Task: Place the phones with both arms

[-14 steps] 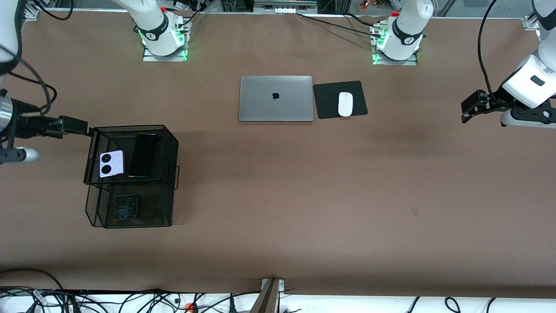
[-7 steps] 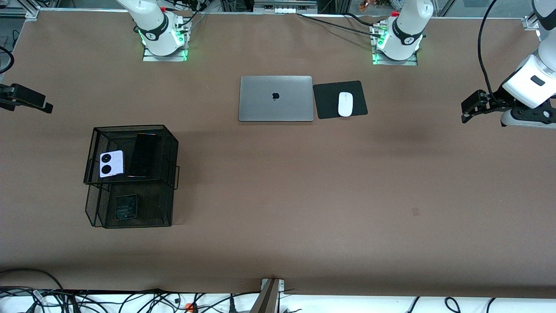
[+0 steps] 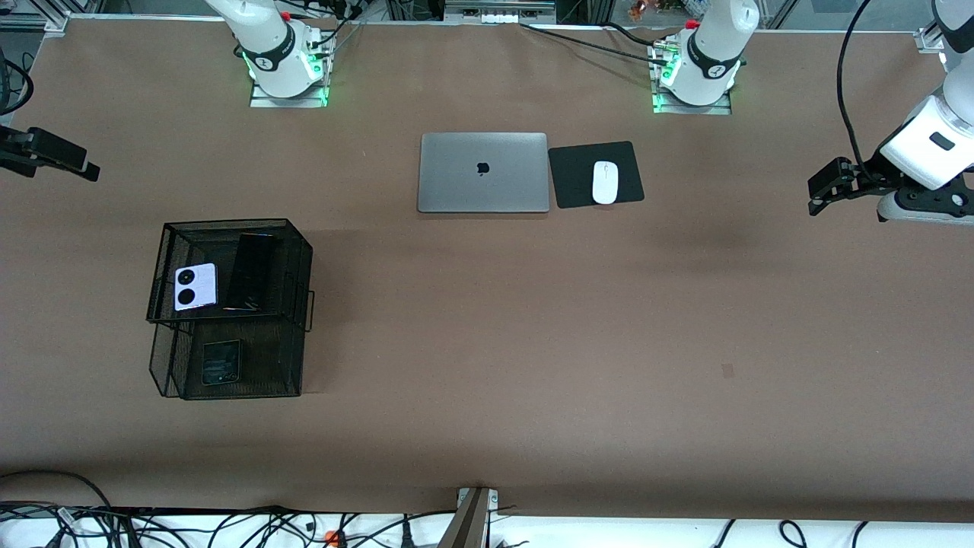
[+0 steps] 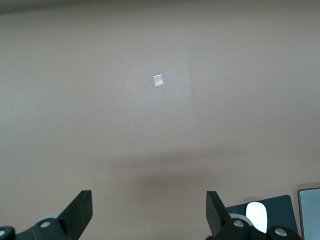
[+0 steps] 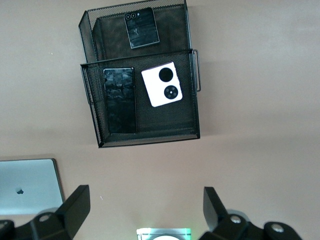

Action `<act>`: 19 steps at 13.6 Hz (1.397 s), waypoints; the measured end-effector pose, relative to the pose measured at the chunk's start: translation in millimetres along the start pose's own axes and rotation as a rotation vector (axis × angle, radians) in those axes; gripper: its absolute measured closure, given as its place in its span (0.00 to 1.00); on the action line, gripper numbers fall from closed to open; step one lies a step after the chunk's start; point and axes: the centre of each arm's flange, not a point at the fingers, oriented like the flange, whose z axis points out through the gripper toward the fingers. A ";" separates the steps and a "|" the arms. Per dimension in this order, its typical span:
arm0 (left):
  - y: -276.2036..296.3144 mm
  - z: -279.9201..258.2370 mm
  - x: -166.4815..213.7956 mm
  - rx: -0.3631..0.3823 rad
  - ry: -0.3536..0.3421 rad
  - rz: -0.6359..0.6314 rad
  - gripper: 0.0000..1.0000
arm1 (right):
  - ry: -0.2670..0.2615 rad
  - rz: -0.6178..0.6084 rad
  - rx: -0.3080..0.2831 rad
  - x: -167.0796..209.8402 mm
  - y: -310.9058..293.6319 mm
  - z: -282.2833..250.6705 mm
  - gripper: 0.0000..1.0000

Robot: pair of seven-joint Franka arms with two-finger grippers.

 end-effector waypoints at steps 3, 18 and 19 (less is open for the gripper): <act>0.0 0.0 0.0 0.000 0.000 0.000 0.00 | -0.017 -0.009 0.000 -0.4 -5.1 7.5 0.00; 0.7 1.5 -1.7 -0.001 -0.017 0.004 0.00 | -0.147 -0.112 -0.018 -32.7 -63.4 8.9 0.00; 0.8 1.6 -1.9 -0.001 -0.018 0.015 0.00 | -0.148 -0.121 -0.019 -33.1 -68.1 9.3 0.00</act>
